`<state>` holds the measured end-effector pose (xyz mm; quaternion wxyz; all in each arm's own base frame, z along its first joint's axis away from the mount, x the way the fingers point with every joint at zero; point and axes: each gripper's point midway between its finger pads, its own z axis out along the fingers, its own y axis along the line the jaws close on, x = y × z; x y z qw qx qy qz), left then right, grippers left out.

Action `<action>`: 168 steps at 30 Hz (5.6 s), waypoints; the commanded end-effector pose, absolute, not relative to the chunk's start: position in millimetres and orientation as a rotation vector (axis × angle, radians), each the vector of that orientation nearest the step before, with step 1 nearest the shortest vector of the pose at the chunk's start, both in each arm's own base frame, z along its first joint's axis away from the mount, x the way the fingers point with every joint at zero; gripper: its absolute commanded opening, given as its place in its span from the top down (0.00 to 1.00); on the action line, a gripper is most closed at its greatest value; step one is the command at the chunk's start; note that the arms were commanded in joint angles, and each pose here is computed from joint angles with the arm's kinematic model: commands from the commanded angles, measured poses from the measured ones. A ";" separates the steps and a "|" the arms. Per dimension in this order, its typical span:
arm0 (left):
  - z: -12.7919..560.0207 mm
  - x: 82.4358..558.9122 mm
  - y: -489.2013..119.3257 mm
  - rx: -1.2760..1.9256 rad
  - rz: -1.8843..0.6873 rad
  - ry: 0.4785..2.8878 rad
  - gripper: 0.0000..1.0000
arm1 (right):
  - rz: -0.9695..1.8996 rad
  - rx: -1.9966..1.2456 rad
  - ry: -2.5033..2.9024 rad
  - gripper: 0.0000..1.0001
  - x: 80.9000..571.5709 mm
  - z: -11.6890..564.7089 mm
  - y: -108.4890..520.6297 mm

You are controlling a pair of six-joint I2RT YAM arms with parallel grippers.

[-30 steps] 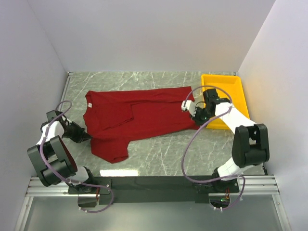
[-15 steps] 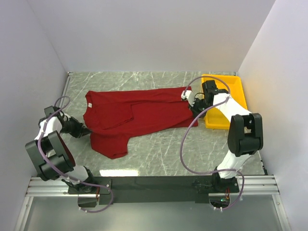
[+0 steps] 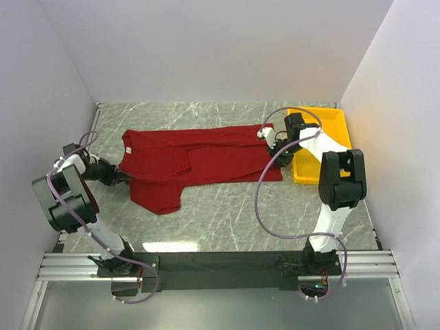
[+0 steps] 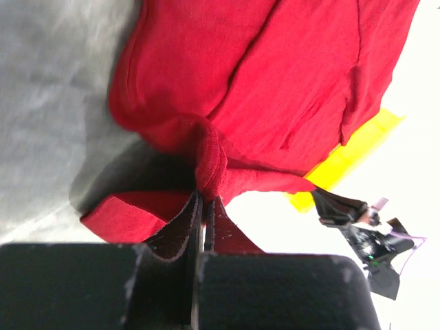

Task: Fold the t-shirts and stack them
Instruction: Fold the tshirt

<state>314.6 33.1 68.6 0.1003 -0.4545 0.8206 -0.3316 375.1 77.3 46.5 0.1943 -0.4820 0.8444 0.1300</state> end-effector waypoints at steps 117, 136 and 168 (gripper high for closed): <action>102.7 336.5 -37.1 -1.183 -0.748 2.402 0.99 | 0.788 -1.057 2.121 0.61 366.7 143.7 172.8; 123.6 467.3 -36.8 -1.201 -1.089 2.295 0.99 | 0.767 -1.037 2.139 0.61 367.4 136.6 165.9; 155.2 555.9 13.4 -1.019 -1.010 2.085 0.48 | 0.786 -1.066 2.151 0.62 362.4 134.5 166.8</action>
